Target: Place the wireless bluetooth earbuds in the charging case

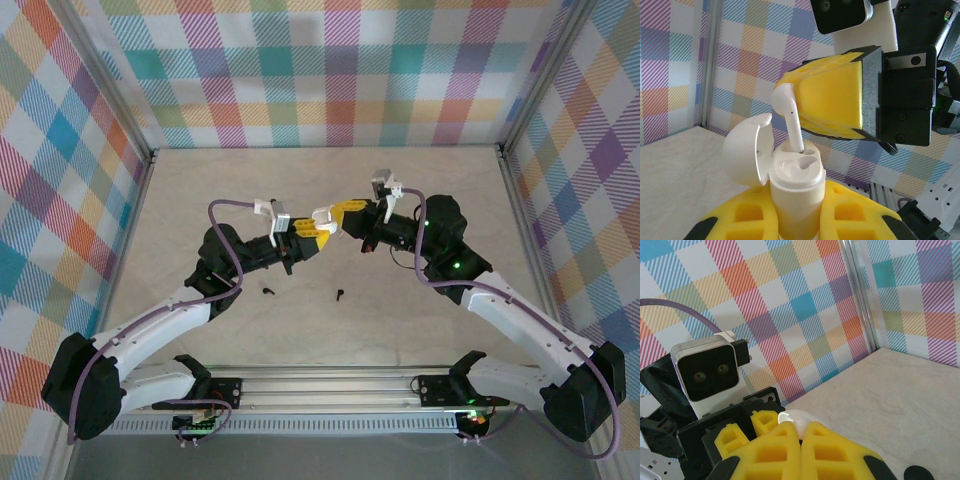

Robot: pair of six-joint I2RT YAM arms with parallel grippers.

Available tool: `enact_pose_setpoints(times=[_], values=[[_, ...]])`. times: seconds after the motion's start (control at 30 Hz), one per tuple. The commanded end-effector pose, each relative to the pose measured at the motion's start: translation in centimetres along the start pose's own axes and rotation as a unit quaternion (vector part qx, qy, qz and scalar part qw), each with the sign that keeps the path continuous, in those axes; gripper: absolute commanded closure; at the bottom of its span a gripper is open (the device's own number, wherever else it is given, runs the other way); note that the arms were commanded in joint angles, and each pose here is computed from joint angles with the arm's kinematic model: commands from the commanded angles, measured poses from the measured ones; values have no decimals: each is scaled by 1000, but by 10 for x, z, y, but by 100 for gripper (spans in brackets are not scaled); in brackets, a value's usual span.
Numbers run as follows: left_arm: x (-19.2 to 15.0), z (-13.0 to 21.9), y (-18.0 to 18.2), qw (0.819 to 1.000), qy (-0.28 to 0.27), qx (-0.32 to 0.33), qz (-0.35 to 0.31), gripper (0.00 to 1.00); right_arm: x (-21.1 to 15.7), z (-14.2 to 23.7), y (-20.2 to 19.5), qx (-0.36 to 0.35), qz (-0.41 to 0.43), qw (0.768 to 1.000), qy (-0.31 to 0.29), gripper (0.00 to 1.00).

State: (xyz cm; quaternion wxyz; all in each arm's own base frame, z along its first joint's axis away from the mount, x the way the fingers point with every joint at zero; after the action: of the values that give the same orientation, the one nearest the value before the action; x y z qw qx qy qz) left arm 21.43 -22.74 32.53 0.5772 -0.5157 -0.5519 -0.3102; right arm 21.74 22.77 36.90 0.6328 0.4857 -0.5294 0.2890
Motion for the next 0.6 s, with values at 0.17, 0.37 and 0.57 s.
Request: enact_pose_setpoints(times=[0.17,0.37,0.57], values=[[29,1,-13,998,-48,-15,-26,100,-13,0,4,21,3,1000,17,100],[33,4,-16,998,-57,-16,-27,100,-22,-1,0,16,-1,999,28,100],[32,6,-18,998,-50,-11,-33,100,-23,-3,0,18,-14,998,51,90]])
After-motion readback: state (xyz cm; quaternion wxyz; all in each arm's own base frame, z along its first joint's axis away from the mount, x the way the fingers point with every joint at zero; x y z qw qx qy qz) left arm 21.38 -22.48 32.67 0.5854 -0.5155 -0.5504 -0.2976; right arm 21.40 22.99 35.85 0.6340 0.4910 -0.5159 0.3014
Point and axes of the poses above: each hand's point on the last joint's axis, 136 mm out from that joint toward the fingers, its own z axis back along the fingers, its own y axis along the line the jaws close on, x = y × z, the point moved 7 cm from there along z, back along the fingers, and after that the axes turned 2 degrees about z, right-handed, at the moved point
